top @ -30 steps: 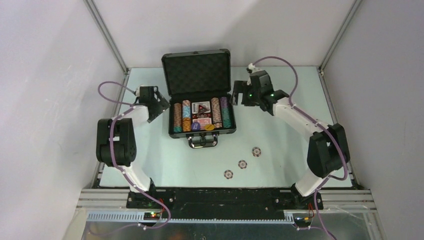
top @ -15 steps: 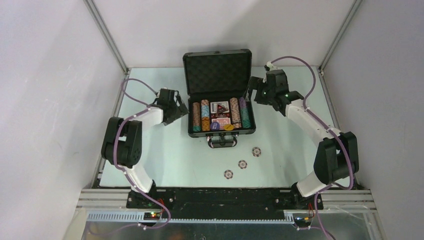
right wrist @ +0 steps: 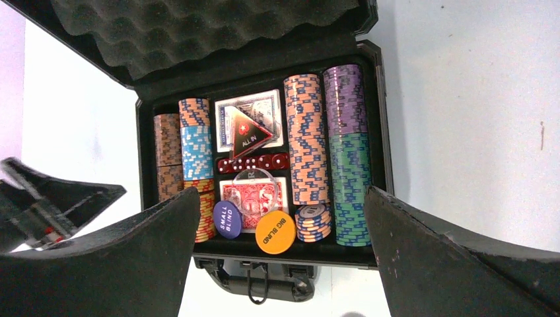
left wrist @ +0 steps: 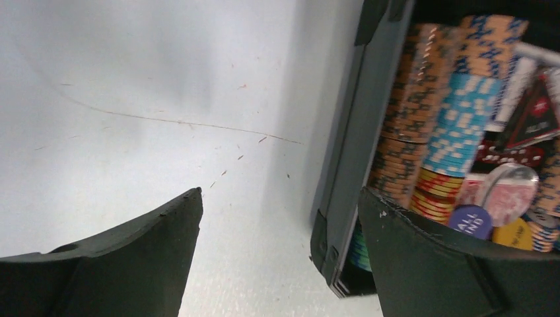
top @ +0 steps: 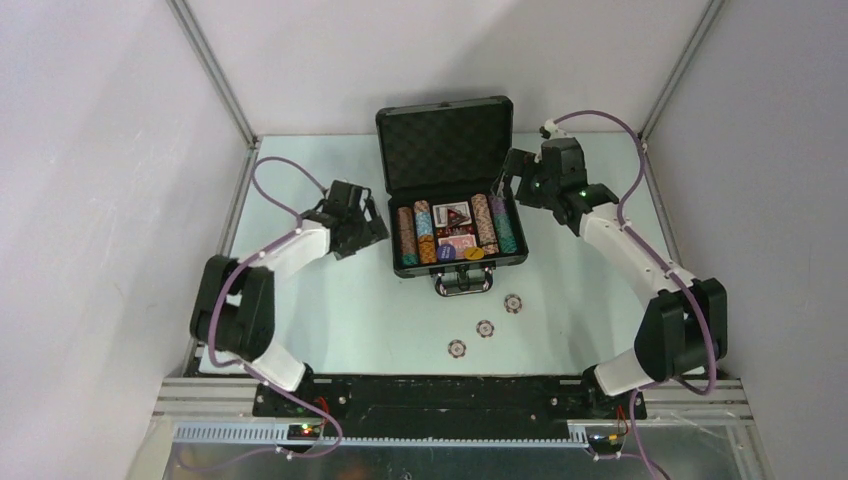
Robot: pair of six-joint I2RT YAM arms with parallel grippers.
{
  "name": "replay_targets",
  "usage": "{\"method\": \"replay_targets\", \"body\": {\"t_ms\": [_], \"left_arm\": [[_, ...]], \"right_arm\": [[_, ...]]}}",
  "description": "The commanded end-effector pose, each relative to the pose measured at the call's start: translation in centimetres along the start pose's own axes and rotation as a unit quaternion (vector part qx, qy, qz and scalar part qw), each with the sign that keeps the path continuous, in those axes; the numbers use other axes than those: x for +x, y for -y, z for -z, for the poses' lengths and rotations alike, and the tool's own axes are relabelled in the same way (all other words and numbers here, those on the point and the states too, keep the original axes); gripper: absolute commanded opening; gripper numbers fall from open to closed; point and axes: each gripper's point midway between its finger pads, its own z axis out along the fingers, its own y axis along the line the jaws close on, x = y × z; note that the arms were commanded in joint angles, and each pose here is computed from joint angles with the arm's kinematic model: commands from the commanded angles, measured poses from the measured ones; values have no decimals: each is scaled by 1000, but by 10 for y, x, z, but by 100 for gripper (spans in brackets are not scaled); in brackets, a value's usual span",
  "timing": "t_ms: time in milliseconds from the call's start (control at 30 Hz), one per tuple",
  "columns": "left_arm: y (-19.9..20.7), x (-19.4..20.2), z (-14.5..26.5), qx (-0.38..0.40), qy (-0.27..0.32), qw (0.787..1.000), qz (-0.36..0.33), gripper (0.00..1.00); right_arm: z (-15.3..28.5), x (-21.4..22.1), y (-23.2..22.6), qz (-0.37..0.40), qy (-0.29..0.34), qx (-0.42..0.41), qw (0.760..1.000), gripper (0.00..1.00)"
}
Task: Pack up texas hold em set
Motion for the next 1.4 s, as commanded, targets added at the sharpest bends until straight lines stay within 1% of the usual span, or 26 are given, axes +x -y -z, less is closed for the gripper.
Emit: {"method": "replay_targets", "body": {"t_ms": [0,67,100,167,200,233,333,367,500,567,600,633,767,867,967,1067,1133,1233,1367], "left_arm": [[6,-47,58,-7,84,996,16,93],[6,-60,80,-9,110,994,16,93],[7,-65,88,-7,120,993,14,93],[8,-76,116,2,148,989,11,93],[5,-77,123,-1,153,988,7,94],[5,-83,139,6,171,985,2,94],[-3,-91,168,6,195,981,-18,96],[-4,-97,184,15,211,977,-16,97],[-17,-100,218,27,238,970,-32,99],[-25,-98,222,22,246,968,-41,100],[-31,-95,220,12,246,968,-50,100],[-36,-96,218,0,248,967,-52,100],[-48,-87,204,-26,232,968,-87,100],[-49,-83,201,-15,223,971,-83,100],[-48,-80,199,-3,220,973,-70,100],[-50,-80,196,3,216,975,-61,100],[-52,-79,195,7,211,976,-55,100],[-53,-78,194,10,210,976,-51,100],[-53,-77,194,13,208,977,-51,100]], "right_arm": [[19,-15,1,-9,27,11,1000,97],[29,-17,5,-14,33,25,999,98],[32,-14,12,-17,30,43,998,98],[40,-7,19,-25,24,58,998,99],[46,-6,18,-26,27,57,998,99],[47,4,24,-28,13,64,997,100],[60,25,25,-32,-8,67,997,99],[60,36,28,-32,-18,73,997,100],[74,73,29,-23,-42,79,996,100],[85,88,26,-15,-47,80,996,100],[86,99,31,-12,-56,89,994,100],[89,104,26,-11,-57,83,995,99],[95,141,32,2,-84,102,991,100],[96,162,33,5,-97,111,989,100],[90,182,36,3,-112,118,987,97],[84,193,37,16,-122,130,984,92],[79,200,40,24,-130,142,981,91],[72,209,46,31,-146,159,976,91],[64,216,47,31,-159,161,974,90]]}}
